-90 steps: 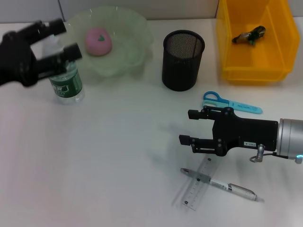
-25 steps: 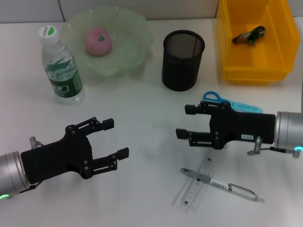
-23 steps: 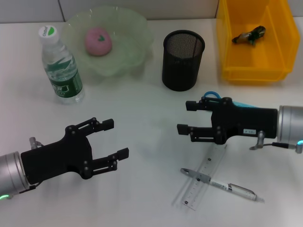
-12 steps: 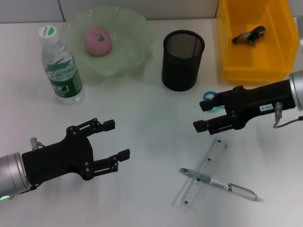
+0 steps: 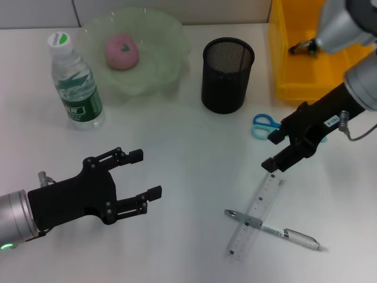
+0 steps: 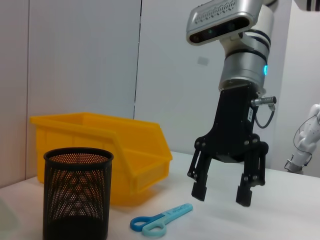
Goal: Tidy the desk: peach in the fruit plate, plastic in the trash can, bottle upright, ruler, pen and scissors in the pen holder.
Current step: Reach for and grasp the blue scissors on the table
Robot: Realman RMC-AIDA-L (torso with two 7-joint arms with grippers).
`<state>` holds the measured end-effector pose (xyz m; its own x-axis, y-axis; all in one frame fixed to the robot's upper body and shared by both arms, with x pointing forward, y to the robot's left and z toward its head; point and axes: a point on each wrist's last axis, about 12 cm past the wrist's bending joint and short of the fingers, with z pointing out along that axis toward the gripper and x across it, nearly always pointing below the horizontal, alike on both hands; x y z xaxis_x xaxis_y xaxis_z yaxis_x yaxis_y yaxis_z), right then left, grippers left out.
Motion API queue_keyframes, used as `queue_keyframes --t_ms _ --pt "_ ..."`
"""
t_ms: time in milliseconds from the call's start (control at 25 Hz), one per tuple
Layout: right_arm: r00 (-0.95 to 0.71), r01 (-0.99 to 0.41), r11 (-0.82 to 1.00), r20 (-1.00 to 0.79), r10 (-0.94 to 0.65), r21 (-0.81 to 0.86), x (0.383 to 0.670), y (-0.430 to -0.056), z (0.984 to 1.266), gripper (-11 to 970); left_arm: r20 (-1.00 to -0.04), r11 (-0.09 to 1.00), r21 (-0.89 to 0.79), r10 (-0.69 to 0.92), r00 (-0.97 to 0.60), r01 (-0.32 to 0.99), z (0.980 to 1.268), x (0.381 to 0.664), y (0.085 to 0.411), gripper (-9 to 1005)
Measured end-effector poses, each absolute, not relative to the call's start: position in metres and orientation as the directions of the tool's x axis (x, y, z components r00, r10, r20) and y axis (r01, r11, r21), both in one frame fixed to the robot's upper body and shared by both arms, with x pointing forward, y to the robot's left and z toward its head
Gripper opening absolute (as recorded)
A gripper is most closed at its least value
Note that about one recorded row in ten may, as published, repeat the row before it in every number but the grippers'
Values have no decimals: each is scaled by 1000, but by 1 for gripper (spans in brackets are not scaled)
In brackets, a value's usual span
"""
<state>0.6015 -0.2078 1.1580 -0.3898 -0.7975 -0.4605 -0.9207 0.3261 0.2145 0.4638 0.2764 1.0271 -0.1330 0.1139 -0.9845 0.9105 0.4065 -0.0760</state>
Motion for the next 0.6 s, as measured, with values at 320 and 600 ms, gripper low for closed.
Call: queue_keyframes --t_ms 320,600 --pt "-320 -947 290 -300 -899 140 604 -185 1157 740 -985 409 -76 113 -133 909 1027 464 276 799" --pt "-312 -950 307 -222 -924 58 611 -182 1156 741 -985 411 -83 106 -138 908 1027 464 276 799"
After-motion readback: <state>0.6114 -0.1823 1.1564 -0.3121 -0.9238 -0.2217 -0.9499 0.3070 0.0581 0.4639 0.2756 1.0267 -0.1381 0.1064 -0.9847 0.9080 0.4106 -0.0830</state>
